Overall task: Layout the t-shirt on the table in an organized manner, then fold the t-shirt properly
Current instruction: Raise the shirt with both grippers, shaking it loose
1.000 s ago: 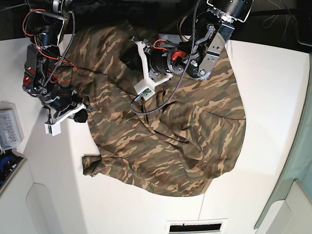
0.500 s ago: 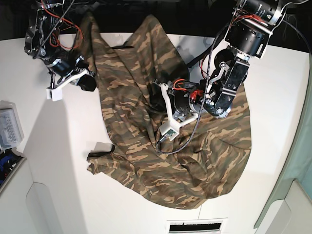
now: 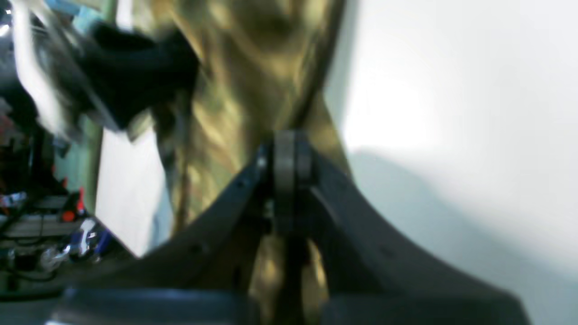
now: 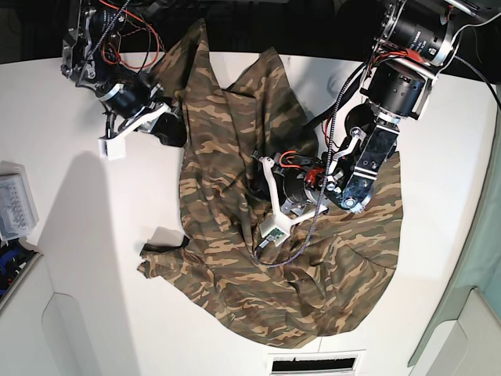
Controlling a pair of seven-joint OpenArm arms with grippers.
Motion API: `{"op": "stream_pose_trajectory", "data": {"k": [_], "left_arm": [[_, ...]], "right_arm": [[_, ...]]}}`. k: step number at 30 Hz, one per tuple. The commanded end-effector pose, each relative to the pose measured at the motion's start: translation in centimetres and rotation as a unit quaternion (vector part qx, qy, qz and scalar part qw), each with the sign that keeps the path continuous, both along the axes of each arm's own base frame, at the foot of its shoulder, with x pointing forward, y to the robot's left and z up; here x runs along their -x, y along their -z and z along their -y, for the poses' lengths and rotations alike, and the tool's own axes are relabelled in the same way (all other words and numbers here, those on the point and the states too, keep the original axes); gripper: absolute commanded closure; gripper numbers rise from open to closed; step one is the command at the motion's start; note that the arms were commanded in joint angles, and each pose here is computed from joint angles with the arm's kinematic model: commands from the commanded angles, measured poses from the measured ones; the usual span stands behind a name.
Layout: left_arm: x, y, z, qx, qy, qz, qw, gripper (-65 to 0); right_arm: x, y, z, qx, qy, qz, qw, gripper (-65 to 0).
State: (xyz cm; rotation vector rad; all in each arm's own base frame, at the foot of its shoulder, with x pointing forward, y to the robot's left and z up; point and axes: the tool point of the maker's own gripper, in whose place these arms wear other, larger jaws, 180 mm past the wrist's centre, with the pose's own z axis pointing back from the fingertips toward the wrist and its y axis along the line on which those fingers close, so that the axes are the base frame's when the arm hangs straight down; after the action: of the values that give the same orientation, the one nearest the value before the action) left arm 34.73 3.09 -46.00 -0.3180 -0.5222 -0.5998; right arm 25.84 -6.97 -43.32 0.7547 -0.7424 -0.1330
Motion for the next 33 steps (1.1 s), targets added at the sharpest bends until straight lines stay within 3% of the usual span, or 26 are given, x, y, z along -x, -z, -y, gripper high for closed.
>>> {"op": "stream_pose_trajectory", "data": {"k": [1,7,12,18,21,26,29,33], "left_arm": [[-0.8,-1.0,-0.2,-0.012,0.007,0.010,1.000,-20.8],[-1.9,-5.3,1.7,0.014,0.026,0.054,0.998,-20.8],[-1.4,-5.6,2.2,0.026,0.028,0.049,0.998,-20.8],[2.4,-3.7,3.9,0.071,0.046,0.002,0.996,-20.8],[4.9,-2.2,4.2,0.078,0.055,-0.023,0.995,-20.8],[8.2,0.1,3.9,0.071,0.055,-0.058,0.994,-20.8],[8.6,0.9,2.7,0.043,0.058,-0.055,0.996,-20.8],[6.9,1.2,-0.3,0.005,0.042,-0.012,0.999,-20.8]], "right_arm": [[-1.8,-2.1,0.4,0.002,0.002,0.041,0.9991,0.0],[-5.8,-4.3,1.3,0.052,0.001,0.090,0.9946,0.0],[-9.2,-4.9,1.7,0.097,-0.009,0.104,0.9898,0.0],[-9.9,-1.6,0.8,0.078,-0.002,0.075,0.9941,0.0],[-8.9,0.5,-0.7,0.097,-0.033,0.062,0.9928,0.0],[-6.9,2.6,-3.1,0.144,-0.120,0.053,0.9809,0.0],[-5.2,3.7,-3.6,0.167,-0.170,0.036,0.9706,0.0],[-2.0,4.1,-5.0,0.160,-0.206,0.032,0.9647,0.0]]}}
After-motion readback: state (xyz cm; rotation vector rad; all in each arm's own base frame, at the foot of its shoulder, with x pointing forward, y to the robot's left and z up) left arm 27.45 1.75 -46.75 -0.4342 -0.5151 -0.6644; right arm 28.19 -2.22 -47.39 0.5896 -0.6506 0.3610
